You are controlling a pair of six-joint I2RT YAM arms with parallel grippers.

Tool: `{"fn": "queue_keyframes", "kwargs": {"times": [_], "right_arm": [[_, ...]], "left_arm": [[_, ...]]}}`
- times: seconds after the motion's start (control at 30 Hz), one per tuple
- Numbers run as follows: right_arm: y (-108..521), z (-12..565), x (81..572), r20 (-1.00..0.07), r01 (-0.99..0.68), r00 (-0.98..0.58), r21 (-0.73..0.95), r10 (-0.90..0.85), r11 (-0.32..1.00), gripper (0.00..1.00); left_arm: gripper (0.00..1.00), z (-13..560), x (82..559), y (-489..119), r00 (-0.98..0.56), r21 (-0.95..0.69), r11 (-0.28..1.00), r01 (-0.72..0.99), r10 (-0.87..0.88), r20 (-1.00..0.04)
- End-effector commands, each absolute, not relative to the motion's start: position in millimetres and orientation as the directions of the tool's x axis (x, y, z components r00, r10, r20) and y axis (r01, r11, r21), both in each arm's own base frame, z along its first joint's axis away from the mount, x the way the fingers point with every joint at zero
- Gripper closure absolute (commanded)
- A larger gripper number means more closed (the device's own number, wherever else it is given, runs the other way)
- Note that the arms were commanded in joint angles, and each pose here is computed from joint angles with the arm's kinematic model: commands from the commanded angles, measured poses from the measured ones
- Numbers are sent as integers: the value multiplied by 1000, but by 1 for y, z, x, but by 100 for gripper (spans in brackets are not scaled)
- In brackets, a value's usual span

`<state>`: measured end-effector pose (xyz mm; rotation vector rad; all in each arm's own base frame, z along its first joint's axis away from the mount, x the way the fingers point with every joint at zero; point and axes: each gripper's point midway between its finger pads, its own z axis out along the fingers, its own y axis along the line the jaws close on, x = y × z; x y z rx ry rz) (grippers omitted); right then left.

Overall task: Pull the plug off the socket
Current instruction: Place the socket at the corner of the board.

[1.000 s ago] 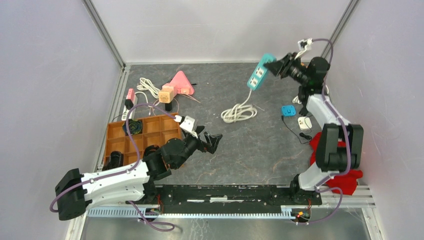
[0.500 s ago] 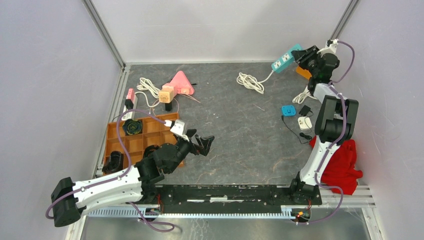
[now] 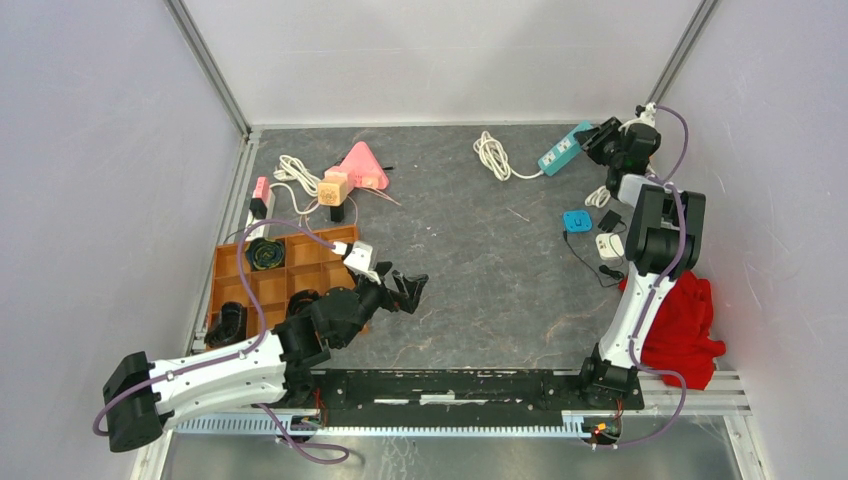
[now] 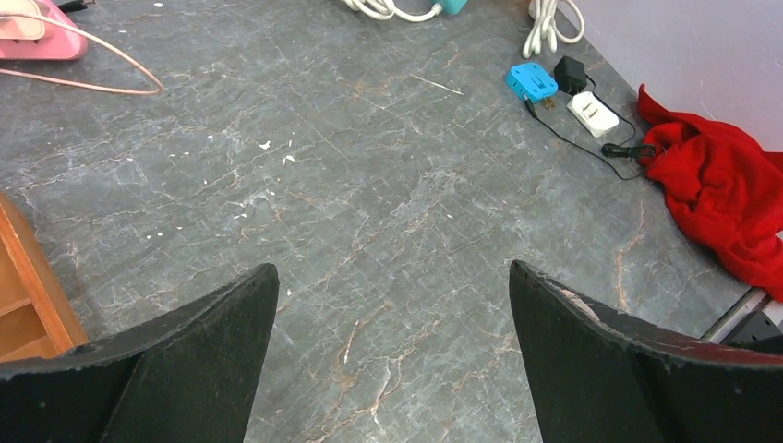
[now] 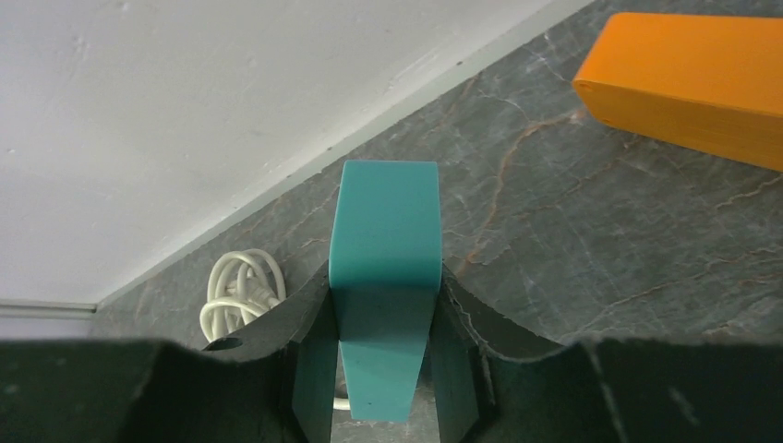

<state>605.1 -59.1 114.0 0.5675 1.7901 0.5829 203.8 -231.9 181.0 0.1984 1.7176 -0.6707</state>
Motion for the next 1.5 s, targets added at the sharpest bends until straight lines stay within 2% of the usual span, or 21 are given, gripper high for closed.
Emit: {"fn": "queue_keyframes", "kwargs": {"times": [0.0, 0.1, 0.23, 0.3, 0.6, 0.8, 0.97, 1.03, 1.2, 1.47], "right_arm": [[-75, 105, 613, -781, 136, -263, 551, 566, 823, 66], [-80, 96, 614, -780, 160, -270, 542, 565, 825, 55], [-89, 90, 617, -792, 188, -281, 508, 542, 841, 35], [-93, 91, 618, -795, 191, -280, 503, 538, 843, 30], [-103, 114, 620, -811, 143, -313, 474, 494, 869, 21], [-92, 157, 605, -848, 15, -344, 425, 403, 905, 16], [-58, 197, 564, -900, -187, -322, 364, 293, 912, 14], [-40, 210, 541, -912, -291, -317, 355, 261, 889, 9], [3, 240, 479, -933, -494, -284, 339, 220, 801, 8], [41, 282, 400, -976, -659, -187, 208, 111, 723, 8]], "left_arm": [[0, 195, 208, -232, -251, -360, 816, 453, -271, -929], [0, 196, 208, -233, -255, -358, 817, 452, -267, -930], [0, 199, 208, -234, -259, -356, 818, 453, -261, -930], [0, 201, 208, -234, -260, -358, 817, 453, -264, -929], [0, 211, 207, -231, -261, -349, 822, 451, -252, -932], [0, 226, 207, -226, -242, -312, 834, 454, -222, -945], [0, 238, 210, -222, -217, -277, 850, 448, -197, -956], [0, 243, 211, -222, -205, -264, 853, 449, -189, -960], [0, 260, 214, -228, -175, -227, 853, 470, -162, -971], [0, 285, 224, -233, -112, -150, 870, 470, -110, -988]]}}
